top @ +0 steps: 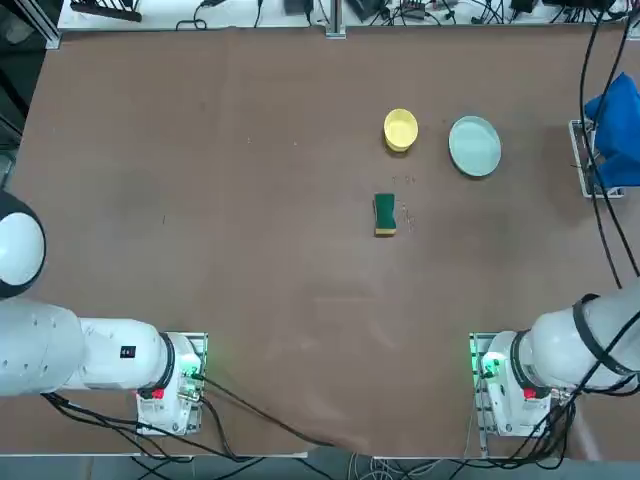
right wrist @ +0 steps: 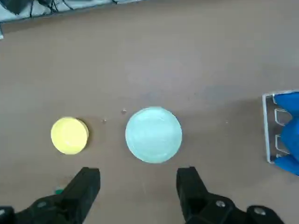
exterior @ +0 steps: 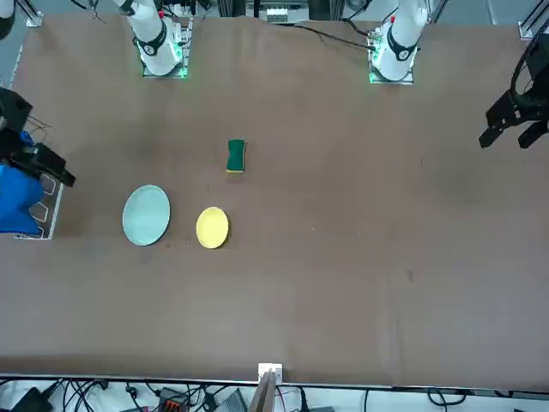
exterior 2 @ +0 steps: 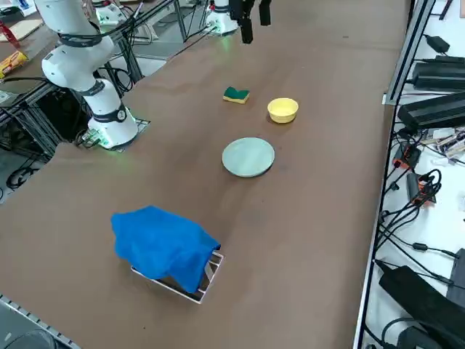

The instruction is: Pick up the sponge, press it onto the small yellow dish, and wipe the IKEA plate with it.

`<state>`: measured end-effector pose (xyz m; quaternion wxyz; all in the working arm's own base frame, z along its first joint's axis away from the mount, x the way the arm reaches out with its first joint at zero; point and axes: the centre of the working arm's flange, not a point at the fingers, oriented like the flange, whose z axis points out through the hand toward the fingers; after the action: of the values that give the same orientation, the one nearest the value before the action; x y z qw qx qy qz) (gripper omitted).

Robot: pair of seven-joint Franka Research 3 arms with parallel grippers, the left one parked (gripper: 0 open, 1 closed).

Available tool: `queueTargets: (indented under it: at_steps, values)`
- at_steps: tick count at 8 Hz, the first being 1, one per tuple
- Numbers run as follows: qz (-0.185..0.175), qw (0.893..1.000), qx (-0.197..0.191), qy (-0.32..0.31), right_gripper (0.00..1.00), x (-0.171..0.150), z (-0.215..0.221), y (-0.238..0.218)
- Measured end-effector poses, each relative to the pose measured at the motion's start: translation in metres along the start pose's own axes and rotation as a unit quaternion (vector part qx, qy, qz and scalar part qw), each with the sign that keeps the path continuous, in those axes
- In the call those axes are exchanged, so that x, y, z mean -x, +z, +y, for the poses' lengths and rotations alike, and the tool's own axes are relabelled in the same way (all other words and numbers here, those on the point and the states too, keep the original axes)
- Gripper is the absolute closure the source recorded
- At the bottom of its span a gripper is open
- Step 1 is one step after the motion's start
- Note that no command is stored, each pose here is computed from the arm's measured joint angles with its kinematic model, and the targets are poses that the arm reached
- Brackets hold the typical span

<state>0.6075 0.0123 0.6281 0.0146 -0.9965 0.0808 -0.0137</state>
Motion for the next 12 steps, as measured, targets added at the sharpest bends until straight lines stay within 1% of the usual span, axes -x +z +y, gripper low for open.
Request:
queueTargets:
  at_steps: [1,3,5,12]
  values:
    - [-0.015,1.000,0.004,-0.003,0.00,0.012,-0.001,0.000]
    - [-0.025,0.999,0.009,-0.024,0.00,0.027,-0.003,0.004]
    - [-0.029,0.999,0.008,-0.042,0.00,0.026,-0.003,0.007]
    - [-0.033,0.998,0.009,-0.047,0.00,0.025,-0.004,0.012]
